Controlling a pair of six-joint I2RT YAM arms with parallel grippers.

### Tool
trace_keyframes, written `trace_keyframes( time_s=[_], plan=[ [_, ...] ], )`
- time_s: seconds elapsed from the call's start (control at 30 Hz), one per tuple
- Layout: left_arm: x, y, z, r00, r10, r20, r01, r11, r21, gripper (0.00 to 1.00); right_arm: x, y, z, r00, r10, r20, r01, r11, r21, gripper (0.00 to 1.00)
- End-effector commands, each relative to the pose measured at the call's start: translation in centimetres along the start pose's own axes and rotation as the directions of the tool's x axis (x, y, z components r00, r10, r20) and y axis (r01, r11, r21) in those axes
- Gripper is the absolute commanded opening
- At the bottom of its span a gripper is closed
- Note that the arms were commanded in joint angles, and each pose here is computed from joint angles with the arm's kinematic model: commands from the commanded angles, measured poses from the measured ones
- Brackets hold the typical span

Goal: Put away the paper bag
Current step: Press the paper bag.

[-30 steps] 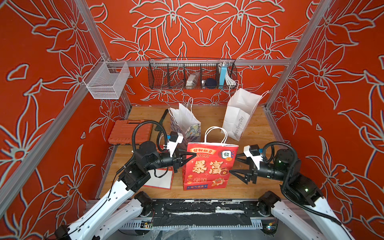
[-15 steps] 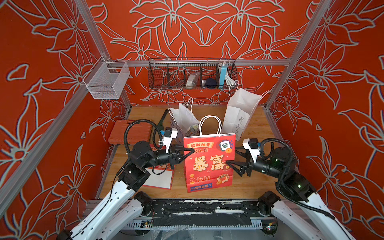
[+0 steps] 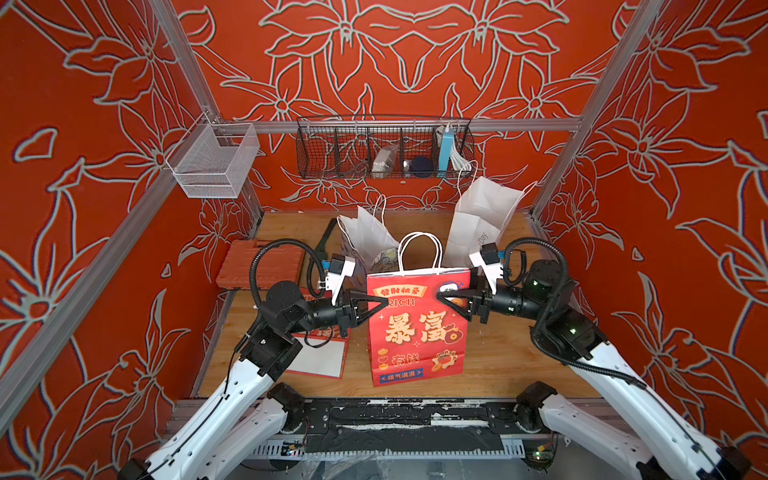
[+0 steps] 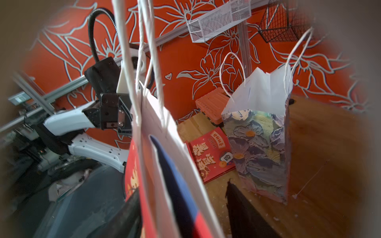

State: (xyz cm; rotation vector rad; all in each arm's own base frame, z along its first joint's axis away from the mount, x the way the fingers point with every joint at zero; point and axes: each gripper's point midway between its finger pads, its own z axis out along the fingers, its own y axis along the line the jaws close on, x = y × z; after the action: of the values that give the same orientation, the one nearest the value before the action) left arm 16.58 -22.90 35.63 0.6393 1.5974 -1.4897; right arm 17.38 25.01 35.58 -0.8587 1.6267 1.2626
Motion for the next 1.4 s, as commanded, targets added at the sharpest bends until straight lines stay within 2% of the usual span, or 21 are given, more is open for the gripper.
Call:
trace_keyframes(
  time_s=[0.0, 0.17, 0.27, 0.3, 0.4, 0.43, 0.47, 0.5, 0.53, 0.67, 0.9, 0.93, 0.97, 1.0, 1.03, 1.1, 1.17, 1.23, 1.27, 1.33, 1.37],
  plan=[
    [-0.7, -1.2, -0.3, 0.999, 0.030, 0.022, -0.030, 0.999, 0.037, 0.00, -1.3, 1.9, -0.2, 0.999, 0.041, -0.009, -0.041, 0.996, -0.083, 0.35],
    [-0.6, -0.5, -0.4, 0.999, 0.009, 0.038, -0.009, 1.000, 0.007, 0.00, -1.9, 2.6, -0.2, 0.999, 0.051, 0.013, -0.049, 0.992, -0.118, 0.03],
    [-0.8, 0.2, -0.7, 0.998, -0.014, 0.066, 0.017, 0.999, -0.041, 0.01, -2.4, 2.8, -0.4, 0.999, 0.045, 0.022, -0.042, 0.992, -0.115, 0.00],
    [-0.8, -0.1, -0.7, 0.998, -0.007, 0.064, 0.009, 0.999, -0.032, 0.05, -2.5, 2.8, -0.4, 0.999, 0.043, 0.019, -0.040, 0.993, -0.113, 0.00],
    [-1.4, -0.3, -0.9, 0.996, -0.012, 0.087, 0.015, 0.999, -0.039, 0.41, -2.3, 2.8, -0.5, 0.999, 0.037, 0.009, -0.036, 0.994, -0.106, 0.00],
    [-1.8, -0.3, -0.9, 0.995, -0.009, 0.098, 0.014, 0.999, -0.052, 0.48, -2.2, 2.8, -0.5, 0.999, 0.036, 0.005, -0.035, 0.994, -0.104, 0.00],
    [-2.3, -0.2, -1.0, 0.994, -0.004, 0.110, 0.011, 0.998, -0.065, 0.50, -2.1, 2.8, -0.6, 1.000, 0.030, 0.002, -0.030, 0.994, -0.104, 0.00],
    [-2.7, -0.2, -1.0, 0.993, -0.002, 0.122, 0.012, 0.997, -0.078, 0.49, -2.0, 2.9, -0.6, 1.000, 0.025, 0.000, -0.025, 0.994, -0.104, 0.00],
    [-3.0, -0.2, -1.0, 0.991, 0.002, 0.131, 0.009, 0.996, -0.083, 0.44, -2.0, 3.0, -0.7, 1.000, 0.021, -0.001, -0.021, 0.994, -0.106, 0.00],
    [-4.3, 0.0, -1.0, 0.987, 0.011, 0.161, 0.008, 0.993, -0.118, 0.02, -1.6, 3.1, -0.7, 1.000, 0.011, -0.010, -0.012, 0.993, -0.118, 0.00],
    [-4.2, -0.3, -1.4, 0.984, 0.040, 0.174, -0.019, 0.993, -0.117, 0.00, -1.8, 2.9, -0.5, 0.999, 0.035, -0.016, -0.036, 0.993, -0.114, 0.00],
    [-3.8, -0.2, -1.4, 0.985, 0.037, 0.166, -0.018, 0.993, -0.116, 0.14, -2.2, 3.1, -0.6, 1.000, 0.030, -0.008, -0.031, 0.993, -0.113, 0.00],
    [-3.4, -0.1, -1.3, 0.987, 0.032, 0.154, -0.015, 0.994, -0.107, 0.37, -2.5, 3.2, -0.7, 1.000, 0.028, 0.001, -0.028, 0.994, -0.110, 0.00],
    [-2.9, 0.0, -1.3, 0.989, 0.027, 0.144, -0.013, 0.995, -0.100, 0.49, -2.8, 3.4, -0.9, 1.000, 0.026, 0.011, -0.025, 0.994, -0.110, 0.00],
    [-2.3, 0.2, -1.2, 0.992, 0.018, 0.126, -0.007, 0.996, -0.089, 0.56, -3.2, 3.6, -1.0, 1.000, 0.021, 0.023, -0.019, 0.993, -0.113, 0.00],
    [-0.9, 0.3, -0.9, 0.997, 0.001, 0.083, 0.003, 0.998, -0.057, 0.60, -3.8, 3.9, -1.2, 0.999, 0.019, 0.040, -0.014, 0.993, -0.118, 0.00],
    [0.4, -0.1, -0.8, 0.999, -0.016, 0.039, 0.016, 1.000, -0.011, 0.57, -4.2, 4.1, -1.3, 0.998, 0.020, 0.054, -0.013, 0.992, -0.123, 0.00],
    [1.1, -0.5, -0.9, 1.000, -0.022, 0.011, 0.021, 1.000, 0.017, 0.46, -4.4, 4.1, -1.2, 0.998, 0.023, 0.064, -0.015, 0.992, -0.128, 0.00],
    [1.3, -0.7, -1.0, 1.000, -0.012, 0.000, 0.012, 1.000, 0.024, 0.35, -4.5, 4.1, -1.2, 0.997, 0.026, 0.067, -0.017, 0.991, -0.130, 0.00],
    [1.7, -1.1, -1.2, 1.000, 0.011, -0.012, -0.011, 0.999, 0.031, 0.07, -4.7, 4.1, -1.1, 0.997, 0.030, 0.074, -0.020, 0.991, -0.135, 0.00],
    [1.8, -1.2, -1.3, 1.000, 0.023, -0.013, -0.023, 0.999, 0.032, 0.00, -4.8, 4.2, -1.1, 0.996, 0.033, 0.078, -0.022, 0.990, -0.136, 0.00]
  ],
)
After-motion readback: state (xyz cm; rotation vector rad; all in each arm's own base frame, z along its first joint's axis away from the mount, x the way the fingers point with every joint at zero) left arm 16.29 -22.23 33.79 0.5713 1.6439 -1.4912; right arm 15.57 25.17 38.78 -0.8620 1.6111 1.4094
